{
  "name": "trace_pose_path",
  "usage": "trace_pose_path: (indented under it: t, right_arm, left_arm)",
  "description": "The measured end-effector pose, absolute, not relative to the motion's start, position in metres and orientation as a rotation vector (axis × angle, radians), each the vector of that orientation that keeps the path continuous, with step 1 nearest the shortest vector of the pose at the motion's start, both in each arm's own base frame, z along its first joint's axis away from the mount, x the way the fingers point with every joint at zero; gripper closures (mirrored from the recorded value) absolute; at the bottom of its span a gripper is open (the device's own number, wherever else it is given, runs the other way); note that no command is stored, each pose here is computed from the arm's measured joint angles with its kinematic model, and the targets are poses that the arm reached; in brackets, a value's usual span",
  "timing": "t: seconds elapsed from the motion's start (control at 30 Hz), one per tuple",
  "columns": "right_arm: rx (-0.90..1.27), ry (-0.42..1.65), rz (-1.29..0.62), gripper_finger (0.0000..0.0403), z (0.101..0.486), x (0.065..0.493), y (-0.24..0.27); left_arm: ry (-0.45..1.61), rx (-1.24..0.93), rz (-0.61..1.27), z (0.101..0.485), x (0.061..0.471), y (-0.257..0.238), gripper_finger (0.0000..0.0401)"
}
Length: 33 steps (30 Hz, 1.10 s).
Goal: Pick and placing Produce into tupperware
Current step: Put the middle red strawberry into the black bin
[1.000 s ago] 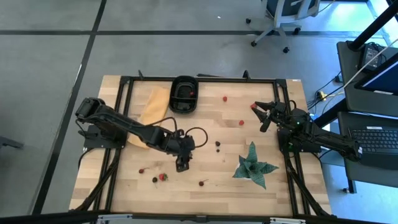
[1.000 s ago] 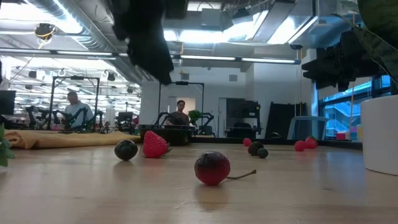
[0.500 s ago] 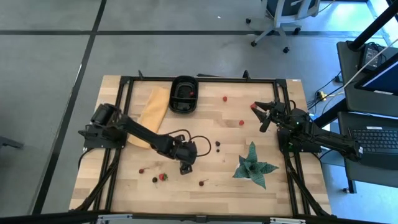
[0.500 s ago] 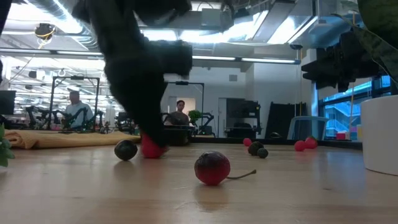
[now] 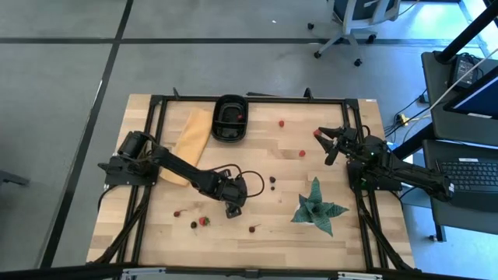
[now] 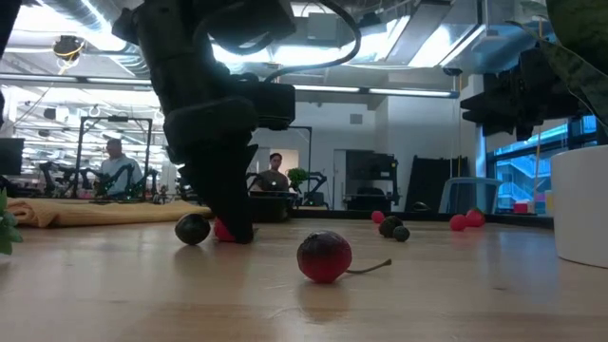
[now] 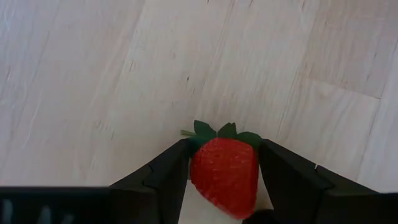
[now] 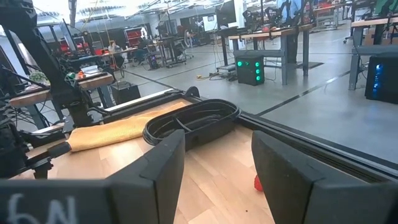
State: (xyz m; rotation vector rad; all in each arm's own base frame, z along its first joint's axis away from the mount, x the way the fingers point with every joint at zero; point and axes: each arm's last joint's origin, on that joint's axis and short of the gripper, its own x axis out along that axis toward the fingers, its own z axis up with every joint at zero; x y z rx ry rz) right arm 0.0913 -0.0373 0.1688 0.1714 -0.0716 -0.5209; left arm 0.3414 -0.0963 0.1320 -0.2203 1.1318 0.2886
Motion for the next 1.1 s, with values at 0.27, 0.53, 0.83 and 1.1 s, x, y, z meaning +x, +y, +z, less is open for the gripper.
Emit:
trace_pose_path:
  t: [0.27, 0.53, 0.83, 1.1]
  right_arm:
    - [0.17, -0.071, -0.521, 0.0215, 0.169, 0.091, -0.037]
    - [0.172, -0.072, -0.52, 0.0215, 0.169, 0.091, -0.037]
    - [0.172, -0.072, -0.519, 0.0215, 0.169, 0.091, -0.037]
    - [0.169, -0.072, -0.519, 0.0215, 0.169, 0.091, -0.037]
  left_arm:
    - [1.134, -0.221, 0.287, 0.132, 0.341, -0.096, 0.0254]
    - [1.143, -0.274, 0.286, 0.141, 0.341, -0.082, 0.0251]
    - [0.979, -0.442, 0.327, 0.196, 0.34, -0.027, 0.0253]
    - [0.787, -0.554, 0.459, 0.241, 0.324, 0.036, 0.0251]
